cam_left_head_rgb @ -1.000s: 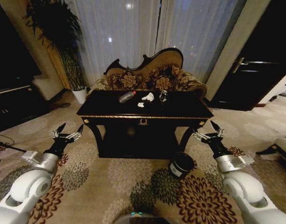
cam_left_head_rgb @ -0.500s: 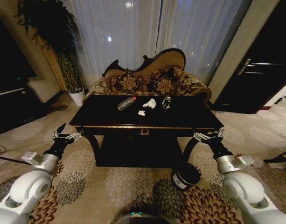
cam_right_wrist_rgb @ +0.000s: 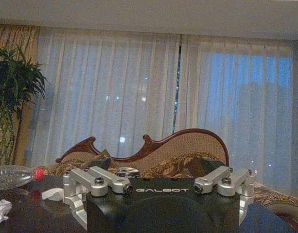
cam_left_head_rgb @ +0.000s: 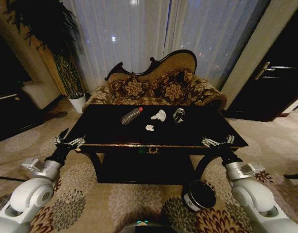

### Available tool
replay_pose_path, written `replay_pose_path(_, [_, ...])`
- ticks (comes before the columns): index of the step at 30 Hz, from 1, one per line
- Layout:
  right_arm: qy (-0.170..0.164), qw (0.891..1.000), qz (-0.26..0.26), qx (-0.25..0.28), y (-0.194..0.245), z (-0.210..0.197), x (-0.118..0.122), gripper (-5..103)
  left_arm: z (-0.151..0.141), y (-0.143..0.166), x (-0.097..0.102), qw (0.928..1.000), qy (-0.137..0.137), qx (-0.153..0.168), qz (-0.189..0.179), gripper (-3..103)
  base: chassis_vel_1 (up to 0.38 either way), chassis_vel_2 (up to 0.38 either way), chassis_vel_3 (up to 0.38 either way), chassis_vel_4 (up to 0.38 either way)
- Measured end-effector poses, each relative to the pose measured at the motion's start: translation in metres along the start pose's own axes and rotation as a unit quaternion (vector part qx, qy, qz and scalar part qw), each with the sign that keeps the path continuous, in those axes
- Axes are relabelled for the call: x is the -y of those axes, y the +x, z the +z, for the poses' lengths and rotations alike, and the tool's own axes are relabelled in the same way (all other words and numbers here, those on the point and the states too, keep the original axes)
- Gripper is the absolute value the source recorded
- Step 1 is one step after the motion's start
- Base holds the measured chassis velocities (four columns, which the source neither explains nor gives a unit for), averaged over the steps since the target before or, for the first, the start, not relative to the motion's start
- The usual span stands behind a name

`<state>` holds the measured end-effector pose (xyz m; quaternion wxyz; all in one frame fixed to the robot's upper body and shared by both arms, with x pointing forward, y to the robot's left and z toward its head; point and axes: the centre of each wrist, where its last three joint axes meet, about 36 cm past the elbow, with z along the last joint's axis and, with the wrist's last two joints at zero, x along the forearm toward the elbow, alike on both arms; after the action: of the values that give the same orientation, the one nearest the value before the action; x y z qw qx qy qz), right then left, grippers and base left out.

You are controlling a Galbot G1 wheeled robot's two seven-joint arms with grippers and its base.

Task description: Move to the front of the table and place the trash on the table into the trash bin.

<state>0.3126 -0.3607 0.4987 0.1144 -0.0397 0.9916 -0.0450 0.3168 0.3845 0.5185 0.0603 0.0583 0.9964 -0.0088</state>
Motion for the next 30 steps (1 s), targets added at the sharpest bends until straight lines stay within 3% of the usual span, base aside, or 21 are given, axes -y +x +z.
replay_pose_path(8, [0.004,1.000,0.005,-0.004,0.002,0.004,0.002,100,-0.005,-0.004,-0.001,0.9995,-0.002,-0.010,0.031,100,0.000,0.000,0.000,0.000])
replay_pose_path(11, [0.004,1.000,0.006,-0.007,0.004,0.006,0.001,100,-0.011,-0.011,-0.004,0.9961,-0.007,-0.030,0.083,100,0.000,0.000,0.000,0.000])
replay_pose_path(13, [0.004,1.000,0.006,-0.007,0.005,0.006,0.001,100,-0.011,-0.012,-0.005,0.9958,-0.007,-0.032,0.085,100,0.000,0.000,0.000,0.000])
replay_pose_path(21, [0.005,1.000,0.009,-0.008,0.006,0.007,0.003,100,-0.018,-0.038,-0.025,0.9892,0.044,-0.082,0.113,100,0.000,0.000,0.000,0.000])
replay_pose_path(27, [0.001,1.000,0.006,-0.009,0.004,0.010,0.001,100,-0.023,-0.047,-0.028,0.9843,0.030,-0.101,0.142,100,0.000,0.000,0.000,0.000])
replay_pose_path(30, [-0.002,1.000,0.002,-0.012,0.002,0.014,-0.002,100,-0.027,-0.056,-0.036,0.9816,0.004,-0.110,0.156,100,0.000,0.000,0.000,0.000])
